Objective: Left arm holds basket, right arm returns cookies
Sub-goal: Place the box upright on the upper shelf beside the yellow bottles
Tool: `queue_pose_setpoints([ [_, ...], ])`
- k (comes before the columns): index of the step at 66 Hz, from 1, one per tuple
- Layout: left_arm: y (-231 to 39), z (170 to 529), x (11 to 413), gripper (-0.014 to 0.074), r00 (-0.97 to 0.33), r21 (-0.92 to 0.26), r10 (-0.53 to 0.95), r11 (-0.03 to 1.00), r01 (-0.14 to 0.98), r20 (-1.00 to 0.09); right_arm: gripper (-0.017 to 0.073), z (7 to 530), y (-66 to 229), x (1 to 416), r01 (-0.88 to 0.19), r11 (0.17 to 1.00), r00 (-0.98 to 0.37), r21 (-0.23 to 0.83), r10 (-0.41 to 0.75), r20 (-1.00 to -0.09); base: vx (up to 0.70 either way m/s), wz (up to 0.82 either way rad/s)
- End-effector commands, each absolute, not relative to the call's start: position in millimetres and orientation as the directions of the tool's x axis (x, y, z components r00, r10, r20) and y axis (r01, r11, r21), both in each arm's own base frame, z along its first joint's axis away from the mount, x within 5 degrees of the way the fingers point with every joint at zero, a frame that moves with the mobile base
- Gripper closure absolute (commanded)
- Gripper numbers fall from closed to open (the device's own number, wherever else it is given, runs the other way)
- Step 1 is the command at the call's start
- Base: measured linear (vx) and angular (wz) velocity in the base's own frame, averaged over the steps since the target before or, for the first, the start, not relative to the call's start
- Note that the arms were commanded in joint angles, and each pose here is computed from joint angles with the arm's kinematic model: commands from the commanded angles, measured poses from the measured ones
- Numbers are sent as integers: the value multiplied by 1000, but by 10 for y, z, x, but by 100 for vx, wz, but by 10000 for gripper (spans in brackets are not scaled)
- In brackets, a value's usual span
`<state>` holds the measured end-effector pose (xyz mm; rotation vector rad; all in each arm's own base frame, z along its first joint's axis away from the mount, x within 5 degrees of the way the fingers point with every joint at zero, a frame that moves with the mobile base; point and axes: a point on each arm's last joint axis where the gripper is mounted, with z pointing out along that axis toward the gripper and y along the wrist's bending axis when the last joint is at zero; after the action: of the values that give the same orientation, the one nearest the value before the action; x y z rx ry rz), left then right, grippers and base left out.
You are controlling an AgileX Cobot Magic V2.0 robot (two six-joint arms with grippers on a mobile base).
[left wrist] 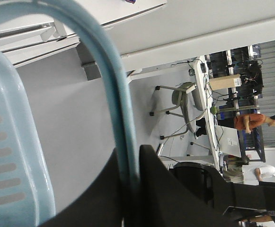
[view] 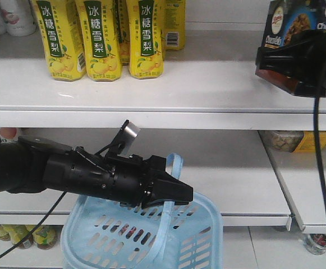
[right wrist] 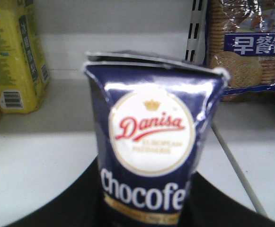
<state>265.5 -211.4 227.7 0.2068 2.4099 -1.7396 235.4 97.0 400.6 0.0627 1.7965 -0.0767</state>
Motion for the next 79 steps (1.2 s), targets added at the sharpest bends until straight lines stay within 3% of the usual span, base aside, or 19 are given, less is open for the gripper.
queue_pose_setpoints([
  [1, -2095, 2600, 2725, 596, -947, -927, -69, 239, 290, -314, 426, 4169, 895, 2459, 118, 992, -147, -49, -31, -989, 0, 0],
  [6, -2095, 2600, 2725, 596, -947, -927, -69, 239, 290, -314, 426, 4128, 826, 2560, 137, 990, -164, -18, 5, -986, 0, 0],
  [18, -2095, 2600, 2725, 596, -947, -927, -69, 239, 290, -314, 426, 4083, 795, 2719, 41, 999, -156, 26, 33, -987, 0, 0],
  [25, -2095, 2600, 2725, 596, -947, -927, -69, 239, 290, -314, 426, 4019, 756, 2808, 42, 998, -175, 47, 54, -983, 0, 0],
  [34, -2095, 2600, 2725, 596, -947, -927, -69, 239, 290, -314, 416, 3922, 724, 2907, 66, 998, -205, 25, 38, -978, 0, 0],
  [42, -2095, 2600, 2725, 596, -947, -927, -69, 239, 290, -314, 391, 3899, 767, 2941, 25, 1000, -207, -4, 1, -978, 0, 0],
  [62, -2095, 2600, 2725, 596, -947, -927, -69, 239, 290, -314, 247, 3900, 782, 2943, 10, 1000, -204, -1, 1, -979, 0, 0],
  [79, -2095, 2600, 2725, 596, -947, -927, -69, 239, 290, -314, 85, 3906, 768, 2908, 29, 997, -224, 69, 73, -972, 0, 0],
])
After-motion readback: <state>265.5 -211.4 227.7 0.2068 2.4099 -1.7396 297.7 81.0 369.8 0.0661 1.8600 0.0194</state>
